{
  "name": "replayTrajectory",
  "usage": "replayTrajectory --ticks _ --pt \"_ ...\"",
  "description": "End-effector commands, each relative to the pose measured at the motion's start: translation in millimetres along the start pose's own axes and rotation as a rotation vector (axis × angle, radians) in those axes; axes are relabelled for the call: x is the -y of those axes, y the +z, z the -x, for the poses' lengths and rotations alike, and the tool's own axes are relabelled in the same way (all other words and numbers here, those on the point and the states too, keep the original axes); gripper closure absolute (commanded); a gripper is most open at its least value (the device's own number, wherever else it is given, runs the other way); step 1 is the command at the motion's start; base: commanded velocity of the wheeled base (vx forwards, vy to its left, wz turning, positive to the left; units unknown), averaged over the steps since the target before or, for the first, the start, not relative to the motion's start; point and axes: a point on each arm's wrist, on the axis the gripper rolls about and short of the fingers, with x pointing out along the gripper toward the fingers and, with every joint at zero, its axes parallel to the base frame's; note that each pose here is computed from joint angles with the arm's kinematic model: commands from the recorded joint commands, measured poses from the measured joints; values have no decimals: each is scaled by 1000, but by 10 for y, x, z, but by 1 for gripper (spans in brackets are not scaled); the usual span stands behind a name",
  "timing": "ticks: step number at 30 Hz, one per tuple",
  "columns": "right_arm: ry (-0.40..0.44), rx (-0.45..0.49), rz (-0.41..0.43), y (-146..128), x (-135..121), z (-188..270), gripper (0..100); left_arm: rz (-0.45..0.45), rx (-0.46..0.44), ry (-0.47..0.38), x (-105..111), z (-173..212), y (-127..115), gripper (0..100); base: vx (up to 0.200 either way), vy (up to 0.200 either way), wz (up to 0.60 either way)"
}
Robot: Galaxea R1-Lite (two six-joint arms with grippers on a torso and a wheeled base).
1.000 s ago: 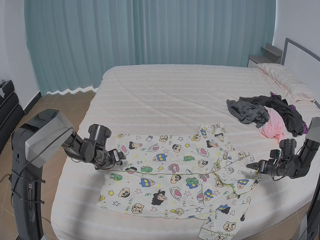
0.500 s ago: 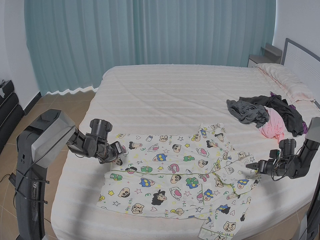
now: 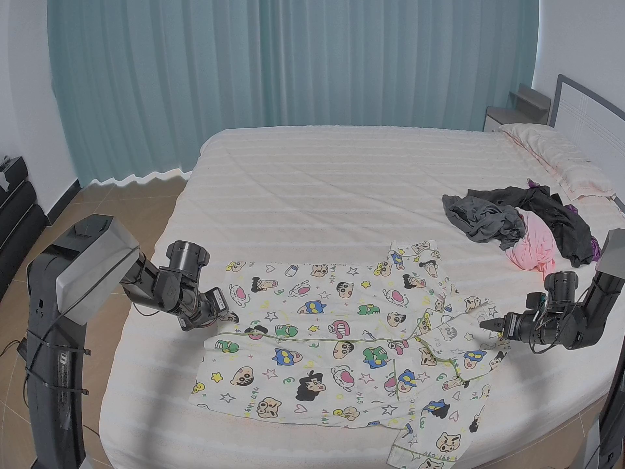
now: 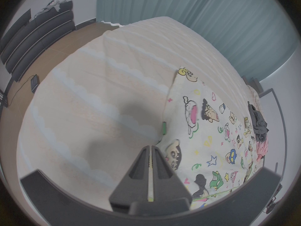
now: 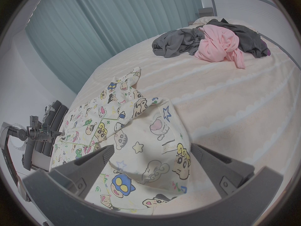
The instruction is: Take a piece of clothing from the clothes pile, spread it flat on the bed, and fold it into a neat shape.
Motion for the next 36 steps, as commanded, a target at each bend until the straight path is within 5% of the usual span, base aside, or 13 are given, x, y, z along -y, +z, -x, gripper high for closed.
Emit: replayTrajectory --ticks 1,8,9,16,20,21,27,36 --pt "0 0 0 1 0 0 0 -4 2 3 12 77 -17 100 0 0 0" --pt "1 5 2 12 -4 5 0 -3 26 11 30 71 5 100 0 0 0" --pt "1 6 1 15 -5 9 0 1 32 10 37 78 16 0 0 0 0" --pt "19 72 -2 162 -109 180 0 145 15 -42 -91 382 105 0 0 0 0" --pt "48 101 -51 223 -211 176 0 184 -52 -105 -184 638 -18 0 0 0 0" --pt "78 152 -105 287 -294 121 0 205 -85 -155 -260 815 -233 0 0 0 0" --pt "93 259 -190 611 -513 -256 0 185 -65 -275 -332 923 -639 0 0 0 0" --pt "63 236 -244 977 -713 -1018 0 194 -56 -364 -286 911 -755 0 0 0 0"
